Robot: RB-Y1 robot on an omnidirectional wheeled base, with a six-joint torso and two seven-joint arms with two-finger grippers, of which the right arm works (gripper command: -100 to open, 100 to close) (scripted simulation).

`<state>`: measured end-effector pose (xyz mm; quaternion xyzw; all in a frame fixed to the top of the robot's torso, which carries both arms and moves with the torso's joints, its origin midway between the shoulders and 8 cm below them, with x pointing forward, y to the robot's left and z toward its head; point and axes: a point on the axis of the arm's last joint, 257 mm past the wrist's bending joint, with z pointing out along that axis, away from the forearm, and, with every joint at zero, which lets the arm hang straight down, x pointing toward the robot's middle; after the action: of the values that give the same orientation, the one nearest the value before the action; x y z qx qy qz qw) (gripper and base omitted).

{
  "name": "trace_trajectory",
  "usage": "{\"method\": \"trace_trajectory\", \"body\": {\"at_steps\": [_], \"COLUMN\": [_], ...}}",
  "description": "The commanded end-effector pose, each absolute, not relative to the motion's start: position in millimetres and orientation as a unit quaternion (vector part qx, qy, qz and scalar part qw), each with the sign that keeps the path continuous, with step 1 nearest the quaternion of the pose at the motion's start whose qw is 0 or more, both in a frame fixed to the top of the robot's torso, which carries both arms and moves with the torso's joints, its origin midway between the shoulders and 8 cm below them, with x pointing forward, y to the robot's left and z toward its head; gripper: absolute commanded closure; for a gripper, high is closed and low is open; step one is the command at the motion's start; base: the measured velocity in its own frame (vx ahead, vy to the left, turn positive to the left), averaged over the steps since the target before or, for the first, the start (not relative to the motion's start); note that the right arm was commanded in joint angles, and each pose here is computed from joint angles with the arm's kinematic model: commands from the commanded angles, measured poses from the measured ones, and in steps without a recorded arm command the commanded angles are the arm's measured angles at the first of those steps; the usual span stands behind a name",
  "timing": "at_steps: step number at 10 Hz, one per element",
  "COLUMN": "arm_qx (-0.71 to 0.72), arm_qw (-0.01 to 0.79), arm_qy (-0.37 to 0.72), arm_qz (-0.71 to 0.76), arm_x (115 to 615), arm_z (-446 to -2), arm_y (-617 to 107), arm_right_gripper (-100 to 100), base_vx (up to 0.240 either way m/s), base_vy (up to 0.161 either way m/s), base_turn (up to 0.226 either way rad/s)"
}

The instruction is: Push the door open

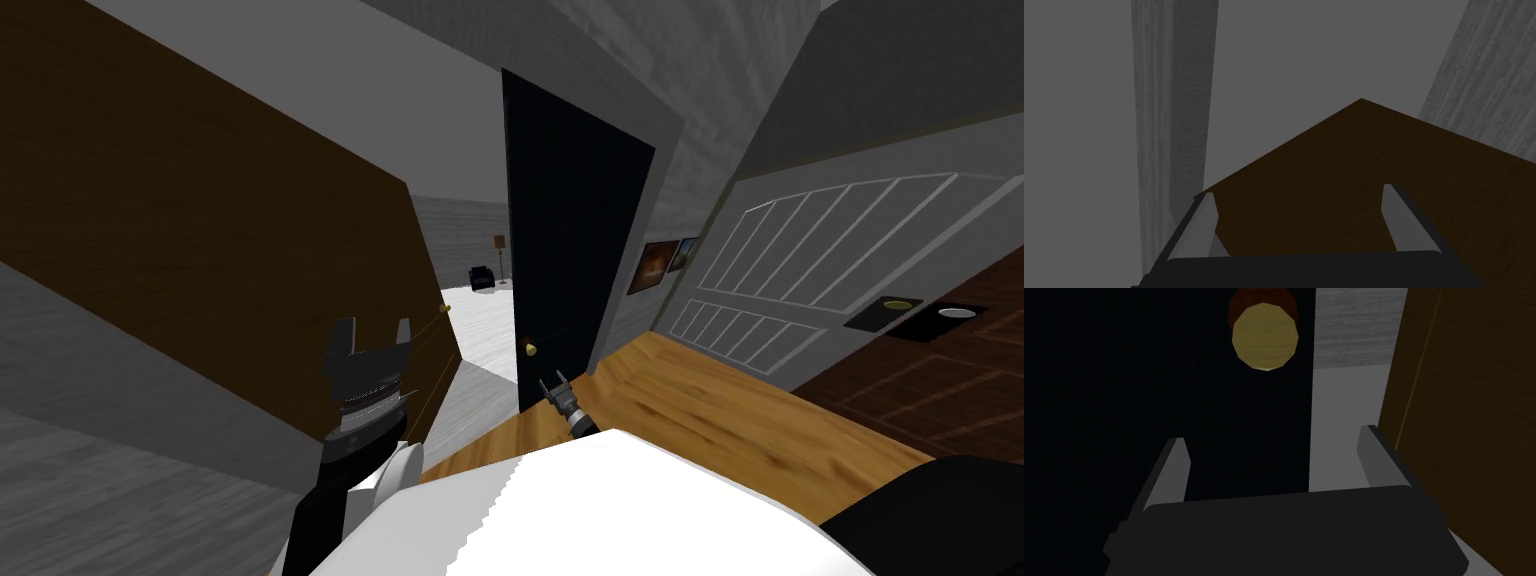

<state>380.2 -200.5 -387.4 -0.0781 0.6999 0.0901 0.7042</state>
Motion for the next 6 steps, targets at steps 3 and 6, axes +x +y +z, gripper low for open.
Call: {"method": "trace_trajectory", "body": {"at_steps": [3,6], "arm_qx": [-0.078,-0.075], "arm_qw": [0.704,0.703], "arm_qy": [0.701,0.702], "arm_qz": [0.087,0.085], "arm_x": [382.1,385.6], "arm_z": [-388.7,-390.3], "arm_y": [-200.9,-201.5], "arm_right_gripper": [-100,-100], "base_vx": [0.119,0.201], "base_vy": [0.015,0.049], "base_turn": [0.019,0.022]}}
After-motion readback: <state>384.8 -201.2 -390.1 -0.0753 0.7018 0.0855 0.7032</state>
